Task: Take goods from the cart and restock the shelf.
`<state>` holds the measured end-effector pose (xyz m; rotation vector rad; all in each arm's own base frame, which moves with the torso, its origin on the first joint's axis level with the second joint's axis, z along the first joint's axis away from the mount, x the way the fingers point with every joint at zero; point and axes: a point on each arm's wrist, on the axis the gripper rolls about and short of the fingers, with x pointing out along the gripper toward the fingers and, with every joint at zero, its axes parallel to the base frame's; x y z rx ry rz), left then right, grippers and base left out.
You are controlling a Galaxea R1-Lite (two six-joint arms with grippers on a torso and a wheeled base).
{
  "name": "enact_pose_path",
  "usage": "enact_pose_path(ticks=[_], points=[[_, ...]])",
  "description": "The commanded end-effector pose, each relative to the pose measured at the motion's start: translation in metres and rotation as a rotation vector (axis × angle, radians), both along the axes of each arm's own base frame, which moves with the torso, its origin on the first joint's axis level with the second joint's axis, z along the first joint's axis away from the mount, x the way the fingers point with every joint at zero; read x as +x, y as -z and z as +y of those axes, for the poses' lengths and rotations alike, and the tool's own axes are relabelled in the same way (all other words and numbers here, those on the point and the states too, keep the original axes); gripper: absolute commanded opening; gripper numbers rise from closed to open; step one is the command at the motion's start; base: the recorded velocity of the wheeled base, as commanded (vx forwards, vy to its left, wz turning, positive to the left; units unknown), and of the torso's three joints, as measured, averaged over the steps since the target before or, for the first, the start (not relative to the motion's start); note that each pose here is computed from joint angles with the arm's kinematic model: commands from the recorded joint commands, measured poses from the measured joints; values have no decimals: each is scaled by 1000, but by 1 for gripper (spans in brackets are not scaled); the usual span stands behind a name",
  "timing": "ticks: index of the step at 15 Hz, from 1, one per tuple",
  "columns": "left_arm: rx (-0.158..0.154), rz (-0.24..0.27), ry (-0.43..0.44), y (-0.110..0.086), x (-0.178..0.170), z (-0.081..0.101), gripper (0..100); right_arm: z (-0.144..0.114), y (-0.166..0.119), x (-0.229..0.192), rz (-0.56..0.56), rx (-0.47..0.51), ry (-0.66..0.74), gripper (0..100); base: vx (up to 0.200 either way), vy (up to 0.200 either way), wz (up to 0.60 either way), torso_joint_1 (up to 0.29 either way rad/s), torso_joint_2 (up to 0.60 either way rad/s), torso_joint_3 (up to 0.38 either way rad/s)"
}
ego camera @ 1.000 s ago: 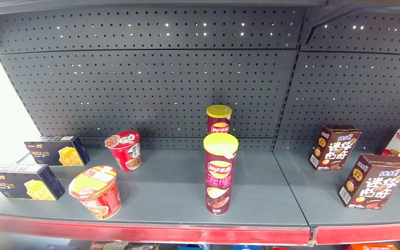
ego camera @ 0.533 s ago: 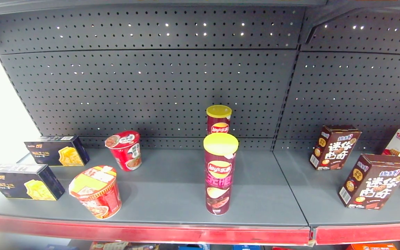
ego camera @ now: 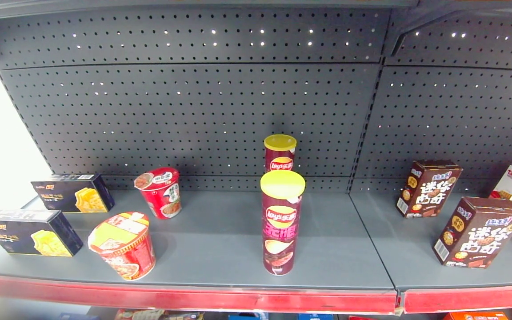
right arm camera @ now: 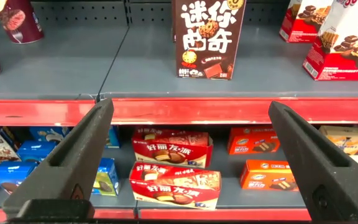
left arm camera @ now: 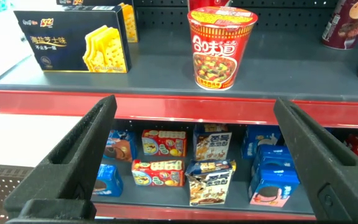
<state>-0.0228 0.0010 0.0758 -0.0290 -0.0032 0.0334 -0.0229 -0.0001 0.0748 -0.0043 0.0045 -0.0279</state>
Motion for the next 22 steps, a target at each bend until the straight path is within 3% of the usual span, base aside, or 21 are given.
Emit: enact_pose_path(ticks=[1, 22], points=[[-2, 1, 0, 0, 0, 0, 100, 0, 0, 0, 3, 0, 0, 100, 0, 0, 0, 0, 0, 0], [-3, 1, 0, 0, 0, 0, 100, 0, 0, 0, 3, -3, 0, 100, 0, 0, 0, 0, 0, 0]])
